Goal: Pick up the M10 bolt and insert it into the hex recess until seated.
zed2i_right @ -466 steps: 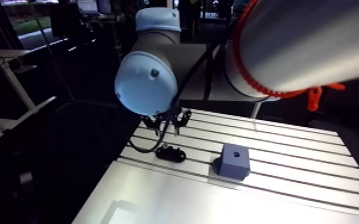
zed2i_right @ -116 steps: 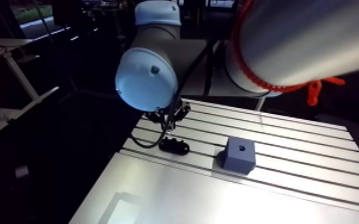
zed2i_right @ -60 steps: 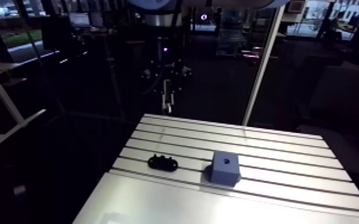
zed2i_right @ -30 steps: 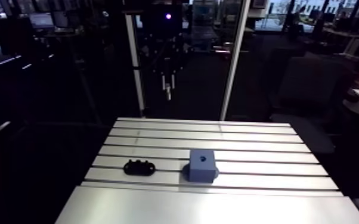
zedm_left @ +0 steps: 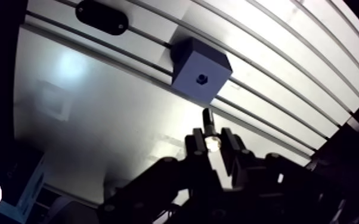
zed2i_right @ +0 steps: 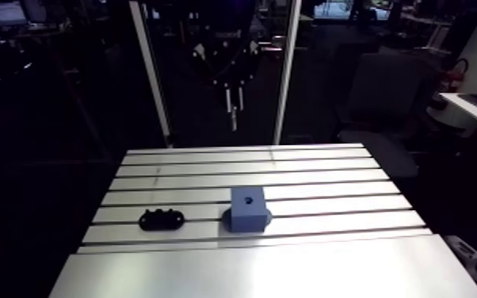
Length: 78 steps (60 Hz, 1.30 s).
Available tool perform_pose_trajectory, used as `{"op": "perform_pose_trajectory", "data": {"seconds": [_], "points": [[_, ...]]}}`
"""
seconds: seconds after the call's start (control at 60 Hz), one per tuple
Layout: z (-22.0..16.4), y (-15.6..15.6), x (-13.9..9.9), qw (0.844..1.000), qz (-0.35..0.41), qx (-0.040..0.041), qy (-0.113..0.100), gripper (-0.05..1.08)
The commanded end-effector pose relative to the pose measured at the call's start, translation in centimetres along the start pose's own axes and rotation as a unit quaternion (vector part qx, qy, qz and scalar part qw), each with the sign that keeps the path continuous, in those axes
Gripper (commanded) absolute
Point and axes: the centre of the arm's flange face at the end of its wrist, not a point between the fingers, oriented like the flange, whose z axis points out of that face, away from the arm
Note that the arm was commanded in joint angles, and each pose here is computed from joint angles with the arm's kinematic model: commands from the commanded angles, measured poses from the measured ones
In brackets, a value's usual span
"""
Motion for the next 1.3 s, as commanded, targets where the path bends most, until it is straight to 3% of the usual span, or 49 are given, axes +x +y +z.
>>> {"op": "perform_pose_trajectory", "data": {"seconds": [0.017, 0.133, 0.167, 0.217, 0.367, 0.5, 0.583, 0.917, 1.133, 1.3], "points": [[1.0, -0.4, 0.1, 1.000, -0.018, 0.0054, -0.022, 1.08], [1.0, -0.4, 0.0, 0.999, -0.027, 0.0017, -0.024, 1.08], [1.3, -0.4, -0.3, 0.999, -0.026, -0.0041, -0.028, 1.08], [1.6, -0.5, -0.4, 0.999, -0.026, -0.0063, -0.028, 1.08], [3.0, -2.1, 0.2, 0.999, -0.035, -0.0269, -0.003, 1.08], [3.7, -3.1, -0.1, 0.999, -0.041, -0.0273, -0.006, 1.08], [3.6, -3.4, -0.9, 0.999, -0.042, -0.0323, 0.002, 1.08], [4.1, -1.8, -2.1, 0.997, -0.059, -0.0380, 0.015, 1.08], [4.9, -0.3, -2.1, 0.997, -0.049, -0.0526, 0.039, 1.08], [5.6, -0.2, -1.8, 0.997, -0.052, -0.0483, 0.035, 1.08]]}}
